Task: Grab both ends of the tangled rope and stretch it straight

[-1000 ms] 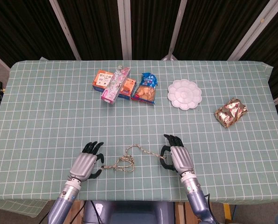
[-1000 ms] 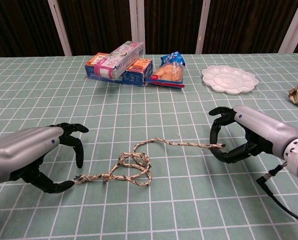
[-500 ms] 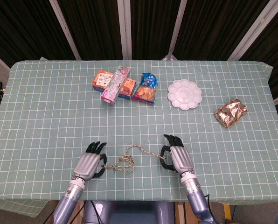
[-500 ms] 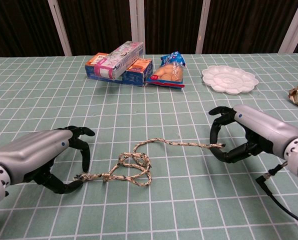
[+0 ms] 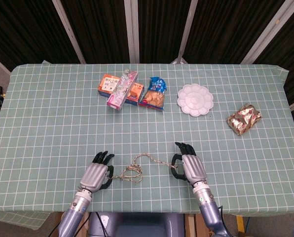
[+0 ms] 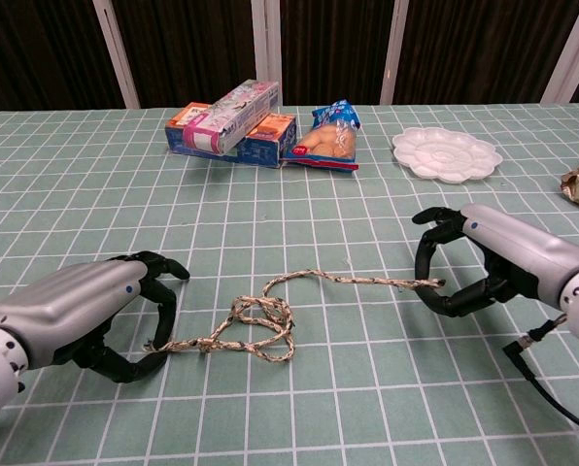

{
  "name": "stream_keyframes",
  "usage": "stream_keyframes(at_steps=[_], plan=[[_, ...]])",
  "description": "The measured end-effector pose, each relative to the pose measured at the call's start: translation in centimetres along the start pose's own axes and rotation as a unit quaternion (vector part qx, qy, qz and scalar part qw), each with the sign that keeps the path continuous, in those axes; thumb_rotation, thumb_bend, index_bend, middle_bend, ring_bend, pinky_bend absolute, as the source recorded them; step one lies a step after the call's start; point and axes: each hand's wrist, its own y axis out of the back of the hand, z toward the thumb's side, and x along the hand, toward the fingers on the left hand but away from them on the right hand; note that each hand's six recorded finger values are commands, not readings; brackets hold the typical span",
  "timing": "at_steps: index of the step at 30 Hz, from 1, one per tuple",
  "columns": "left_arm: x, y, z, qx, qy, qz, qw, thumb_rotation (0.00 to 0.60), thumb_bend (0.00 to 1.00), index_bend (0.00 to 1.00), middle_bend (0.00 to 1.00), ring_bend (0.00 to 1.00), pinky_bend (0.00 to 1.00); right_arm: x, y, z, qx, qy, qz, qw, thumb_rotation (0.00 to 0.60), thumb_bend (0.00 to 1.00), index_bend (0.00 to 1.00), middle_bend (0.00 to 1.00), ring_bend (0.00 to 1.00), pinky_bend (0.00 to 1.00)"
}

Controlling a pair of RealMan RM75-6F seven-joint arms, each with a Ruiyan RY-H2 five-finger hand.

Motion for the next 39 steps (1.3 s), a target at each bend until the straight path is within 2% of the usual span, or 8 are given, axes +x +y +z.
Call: stream_keyframes(at_steps=[10,18,26,32,39], plan=[[0.3,1.2,-1.0,0.005,0.007,0.015,0.9998,0.6,0.52,0.63,0.12,0.0,0.0,0.0,0.7,-0.4,0.006,-0.002,-0.007,1.0,0.6,0.45,0.62,0.12,0.0,0.0],[0.6,4.1,-3.2,0.013,0.023,0.047,0.9986,0.6,0.52,0.63,0.13,0.0,0.0,-0.3,2.9,-1.4,0.02,-0.008,-0.028,0.9994,0.6,0.45,0.62,0.12,0.0,0.0],[0.5,8.5,-6.2,0.025,0.045,0.086,0.995,0.6,0.52,0.64,0.14,0.0,0.0,-0.8,7.2,-4.4,0.037,-0.04,-0.069,0.9961,0.6,0.45,0.62,0.12,0.0,0.0],[-0.6,11.6,-8.8,0.034,0.065,0.108,0.9915,0.6,0.52,0.64,0.14,0.0,0.0,-0.9,10.8,-7.1,0.024,-0.076,-0.103,0.9915,0.6,0.46,0.62,0.12,0.0,0.0],[-2.7,13.3,-11.6,0.029,0.083,0.118,0.9891,0.6,0.52,0.64,0.14,0.0,0.0,-0.2,14.6,-10.2,0.004,-0.115,-0.142,0.9832,0.6,0.46,0.62,0.12,0.0,0.0]])
